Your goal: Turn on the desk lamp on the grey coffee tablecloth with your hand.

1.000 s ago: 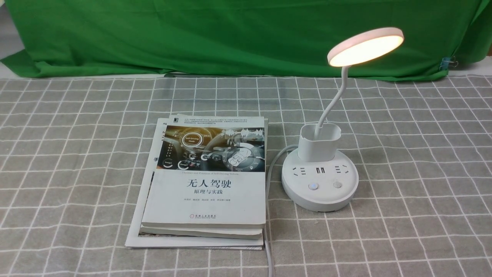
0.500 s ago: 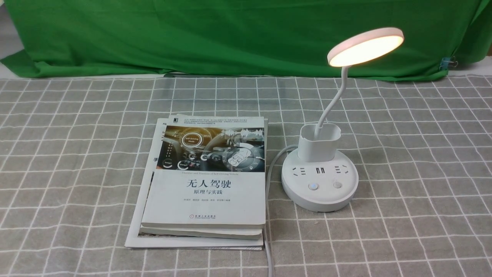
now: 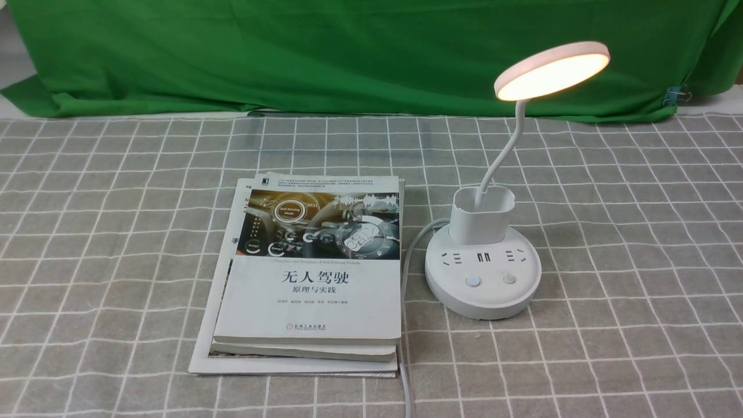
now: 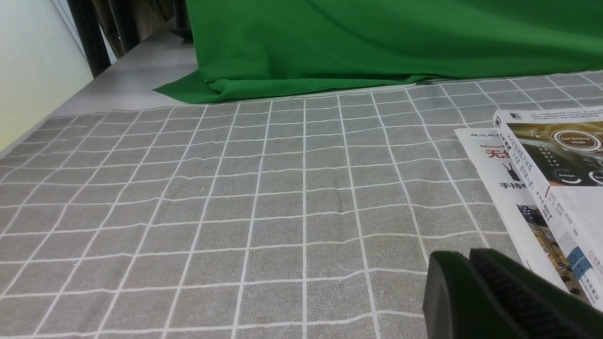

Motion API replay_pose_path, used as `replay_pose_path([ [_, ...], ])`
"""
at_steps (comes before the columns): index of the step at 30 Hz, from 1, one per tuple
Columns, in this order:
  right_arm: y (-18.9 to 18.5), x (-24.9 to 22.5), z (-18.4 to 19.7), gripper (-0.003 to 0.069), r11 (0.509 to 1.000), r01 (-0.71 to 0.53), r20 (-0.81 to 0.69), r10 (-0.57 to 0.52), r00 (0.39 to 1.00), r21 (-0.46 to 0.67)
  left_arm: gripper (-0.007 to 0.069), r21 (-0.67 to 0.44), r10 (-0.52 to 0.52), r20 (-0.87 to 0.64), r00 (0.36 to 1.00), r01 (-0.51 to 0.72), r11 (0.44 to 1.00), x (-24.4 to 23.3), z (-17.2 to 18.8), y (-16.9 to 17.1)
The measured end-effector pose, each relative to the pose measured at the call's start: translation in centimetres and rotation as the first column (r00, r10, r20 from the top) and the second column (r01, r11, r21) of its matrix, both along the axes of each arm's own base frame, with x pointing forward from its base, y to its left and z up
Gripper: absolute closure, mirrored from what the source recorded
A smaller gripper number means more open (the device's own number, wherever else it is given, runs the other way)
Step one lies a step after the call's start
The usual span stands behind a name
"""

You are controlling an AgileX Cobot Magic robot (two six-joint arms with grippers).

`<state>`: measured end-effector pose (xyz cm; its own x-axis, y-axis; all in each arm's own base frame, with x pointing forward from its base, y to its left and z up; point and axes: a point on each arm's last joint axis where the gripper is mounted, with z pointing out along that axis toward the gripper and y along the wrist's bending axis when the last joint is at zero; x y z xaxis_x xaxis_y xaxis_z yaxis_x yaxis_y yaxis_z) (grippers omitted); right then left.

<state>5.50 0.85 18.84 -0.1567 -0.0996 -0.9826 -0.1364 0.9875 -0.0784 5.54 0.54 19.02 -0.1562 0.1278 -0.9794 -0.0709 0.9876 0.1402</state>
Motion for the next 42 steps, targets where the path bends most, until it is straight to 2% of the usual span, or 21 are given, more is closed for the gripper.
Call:
replay_pose_path([
  [29, 0.0, 0.0, 0.0, 0.0424, 1.0, 0.0, 0.0, 0.0, 1.0, 0.0, 0.0606, 0.001, 0.0, 0.0, 1.0, 0.0, 1.0, 0.0, 0.0, 0.0],
  [42, 0.0, 0.0, 0.0, 0.0423, 1.0, 0.0, 0.0, 0.0, 1.0, -0.001, 0.0606, 0.0, 0.0, 0.0, 1.0, 0.0, 1.0, 0.0, 0.0, 0.0],
])
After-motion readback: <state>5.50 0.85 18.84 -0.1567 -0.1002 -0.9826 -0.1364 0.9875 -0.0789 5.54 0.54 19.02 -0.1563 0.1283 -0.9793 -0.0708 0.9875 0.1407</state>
